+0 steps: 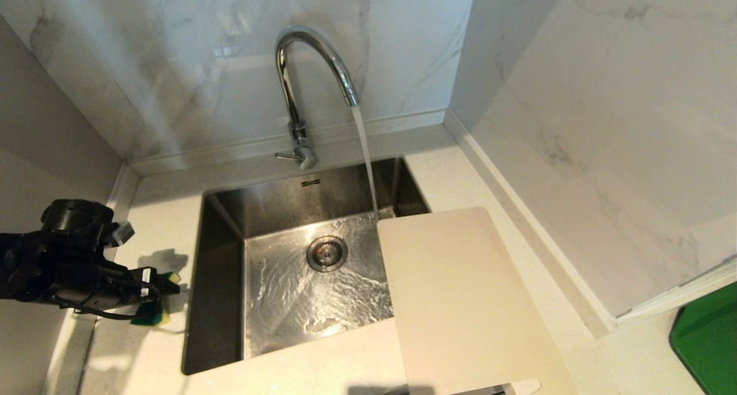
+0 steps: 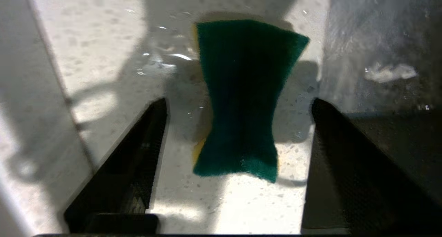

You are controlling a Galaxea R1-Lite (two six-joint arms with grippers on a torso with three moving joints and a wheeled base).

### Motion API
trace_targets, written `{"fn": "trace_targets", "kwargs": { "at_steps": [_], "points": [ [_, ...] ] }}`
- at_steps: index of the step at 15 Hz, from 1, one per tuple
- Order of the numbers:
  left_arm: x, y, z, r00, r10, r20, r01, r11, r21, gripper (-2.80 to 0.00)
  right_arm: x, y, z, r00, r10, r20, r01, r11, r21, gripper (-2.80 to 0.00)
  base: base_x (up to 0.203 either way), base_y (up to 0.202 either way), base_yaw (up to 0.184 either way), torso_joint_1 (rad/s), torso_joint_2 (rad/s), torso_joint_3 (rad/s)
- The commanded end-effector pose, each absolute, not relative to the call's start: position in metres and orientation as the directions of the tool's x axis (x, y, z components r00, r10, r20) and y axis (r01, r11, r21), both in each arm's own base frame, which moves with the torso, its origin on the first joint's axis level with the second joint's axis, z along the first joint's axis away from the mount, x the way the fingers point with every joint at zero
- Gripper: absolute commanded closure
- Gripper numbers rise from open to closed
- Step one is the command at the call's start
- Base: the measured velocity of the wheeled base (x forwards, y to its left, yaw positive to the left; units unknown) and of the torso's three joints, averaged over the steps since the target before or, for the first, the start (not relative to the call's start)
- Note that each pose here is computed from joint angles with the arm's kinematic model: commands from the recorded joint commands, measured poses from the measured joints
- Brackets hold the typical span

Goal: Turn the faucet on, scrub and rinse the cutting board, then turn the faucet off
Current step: Pick up the cleaning cloth, then pick up the cutting board

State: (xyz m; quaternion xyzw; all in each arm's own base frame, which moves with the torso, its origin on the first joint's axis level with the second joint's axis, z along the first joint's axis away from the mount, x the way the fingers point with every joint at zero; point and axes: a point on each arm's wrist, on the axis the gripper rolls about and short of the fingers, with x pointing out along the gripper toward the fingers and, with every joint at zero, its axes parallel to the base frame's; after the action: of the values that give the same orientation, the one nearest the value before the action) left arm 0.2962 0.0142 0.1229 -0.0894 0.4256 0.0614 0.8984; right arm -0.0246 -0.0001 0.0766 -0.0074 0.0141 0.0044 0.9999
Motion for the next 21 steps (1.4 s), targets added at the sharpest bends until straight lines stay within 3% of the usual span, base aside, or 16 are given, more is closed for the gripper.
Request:
{"fn": "trace_targets", "kwargs": {
  "at_steps": [1, 13, 18, 21],
  "points": [
    [0.299, 0.018, 0.115, 0.611, 0.006, -0.792, -0.184, 0.974, -0.134, 0.0, -0.025, 0.0, 0.076, 1.0, 0.009, -0.029, -0.01, 1.0, -0.015, 0.0, 0.0, 0.0, 0.0, 0.0, 0.0, 0.0],
    [0.292, 0.018, 0.134, 0.658, -0.011, -0.753, -0.171, 0.972, -0.164, 0.0, -0.025, 0.0, 0.076, 1.0, 0.009, -0.029, -0.01, 1.0, -0.015, 0.0, 0.0, 0.0, 0.0, 0.0, 0.0, 0.0],
    [0.286, 0.018, 0.194, 0.767, -0.021, -0.641, -0.131, 0.973, -0.189, 0.0, -0.025, 0.0, 0.077, 1.0, 0.009, -0.028, -0.01, 1.0, -0.015, 0.0, 0.0, 0.0, 0.0, 0.0, 0.0, 0.0],
    [0.276, 0.018, 0.251, 0.852, -0.004, -0.523, -0.109, 0.977, -0.185, 0.0, -0.025, 0.0, 0.077, 1.0, 0.009, -0.028, -0.01, 1.0, -0.015, 0.0, 0.0, 0.0, 0.0, 0.0, 0.0, 0.0]
  ]
}}
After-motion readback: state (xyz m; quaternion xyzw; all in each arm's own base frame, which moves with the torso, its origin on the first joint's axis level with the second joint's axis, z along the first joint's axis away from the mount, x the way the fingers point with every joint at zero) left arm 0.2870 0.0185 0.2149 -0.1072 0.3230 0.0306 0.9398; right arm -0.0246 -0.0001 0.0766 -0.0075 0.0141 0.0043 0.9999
